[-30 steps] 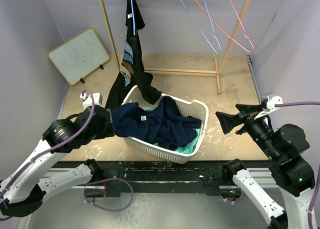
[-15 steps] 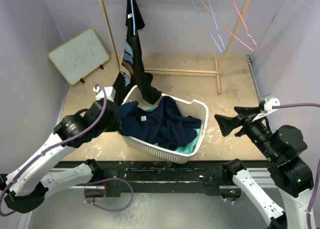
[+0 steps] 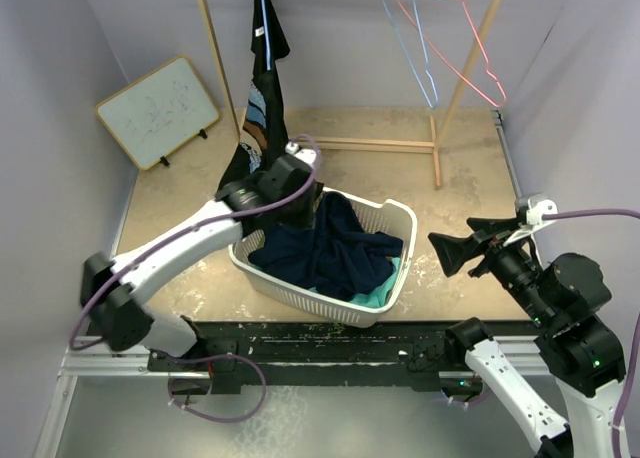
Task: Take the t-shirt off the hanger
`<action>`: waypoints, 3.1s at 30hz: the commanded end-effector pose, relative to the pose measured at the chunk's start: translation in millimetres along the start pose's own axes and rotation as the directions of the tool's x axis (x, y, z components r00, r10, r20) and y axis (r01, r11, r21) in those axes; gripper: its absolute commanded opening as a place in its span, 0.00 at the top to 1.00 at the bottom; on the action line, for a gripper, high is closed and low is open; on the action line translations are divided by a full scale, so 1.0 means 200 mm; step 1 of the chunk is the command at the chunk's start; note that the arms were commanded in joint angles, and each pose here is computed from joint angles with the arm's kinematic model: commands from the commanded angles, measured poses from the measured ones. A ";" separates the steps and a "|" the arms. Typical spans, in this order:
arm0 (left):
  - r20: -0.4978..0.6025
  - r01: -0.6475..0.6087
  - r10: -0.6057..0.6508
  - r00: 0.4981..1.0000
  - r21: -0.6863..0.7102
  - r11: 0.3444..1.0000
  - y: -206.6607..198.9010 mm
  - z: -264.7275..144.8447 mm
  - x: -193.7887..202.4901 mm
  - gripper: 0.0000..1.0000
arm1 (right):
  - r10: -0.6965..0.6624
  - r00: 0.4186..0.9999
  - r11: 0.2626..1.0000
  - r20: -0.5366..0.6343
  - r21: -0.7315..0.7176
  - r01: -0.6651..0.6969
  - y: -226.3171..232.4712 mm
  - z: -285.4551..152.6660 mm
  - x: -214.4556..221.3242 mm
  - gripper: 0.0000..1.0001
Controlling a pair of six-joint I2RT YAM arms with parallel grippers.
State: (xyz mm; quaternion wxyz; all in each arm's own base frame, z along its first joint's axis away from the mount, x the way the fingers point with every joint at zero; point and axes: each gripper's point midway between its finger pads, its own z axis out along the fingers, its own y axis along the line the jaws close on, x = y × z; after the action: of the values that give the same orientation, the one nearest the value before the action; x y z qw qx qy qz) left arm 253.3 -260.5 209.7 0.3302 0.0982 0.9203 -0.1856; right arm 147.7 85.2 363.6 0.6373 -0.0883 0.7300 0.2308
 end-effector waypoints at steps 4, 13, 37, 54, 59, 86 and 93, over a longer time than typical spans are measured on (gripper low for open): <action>-0.164 -0.102 0.107 0.981 0.042 0.994 -0.04 0.35 0.19 1.00 | -0.004 0.996 1.000 0.084 -0.001 0.004 0.02 -0.13 -0.12 0.11; 0.180 -0.146 0.103 0.978 0.250 0.957 -0.21 -0.20 -0.17 0.24 | 0.007 1.000 0.997 0.027 -0.080 -0.004 0.08 0.02 -0.07 0.11; 0.721 0.022 -0.002 0.693 -0.018 1.000 0.53 -1.10 -0.10 0.06 | -0.096 0.993 0.978 -0.065 -0.192 0.082 0.76 1.29 -0.61 0.17; 0.706 0.014 -0.022 0.708 0.017 1.000 0.57 -1.07 0.04 0.12 | 0.059 0.987 0.978 0.147 -0.209 -0.028 0.73 1.97 -0.73 0.21; 0.711 0.015 -0.020 0.703 0.013 1.000 0.57 -1.08 0.04 0.12 | 0.090 0.980 0.970 0.176 -0.239 -0.046 0.76 1.98 -0.76 0.22; 0.685 -0.001 -0.006 0.729 0.009 1.000 0.55 -1.03 0.05 0.13 | 0.019 0.980 0.999 0.197 -0.033 -0.012 0.60 2.08 -0.68 1.00; 0.680 -0.021 0.004 0.733 0.016 1.000 0.53 -1.01 0.04 0.10 | -0.007 0.957 0.999 0.289 0.032 -0.003 0.55 1.96 -0.87 1.00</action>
State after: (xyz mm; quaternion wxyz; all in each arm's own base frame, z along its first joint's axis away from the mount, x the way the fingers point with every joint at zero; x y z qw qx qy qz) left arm 160.9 -73.1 314.4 0.6411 0.0308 0.7392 -0.2042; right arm 503.8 372.0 427.2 0.6566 -0.0934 0.7108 0.2343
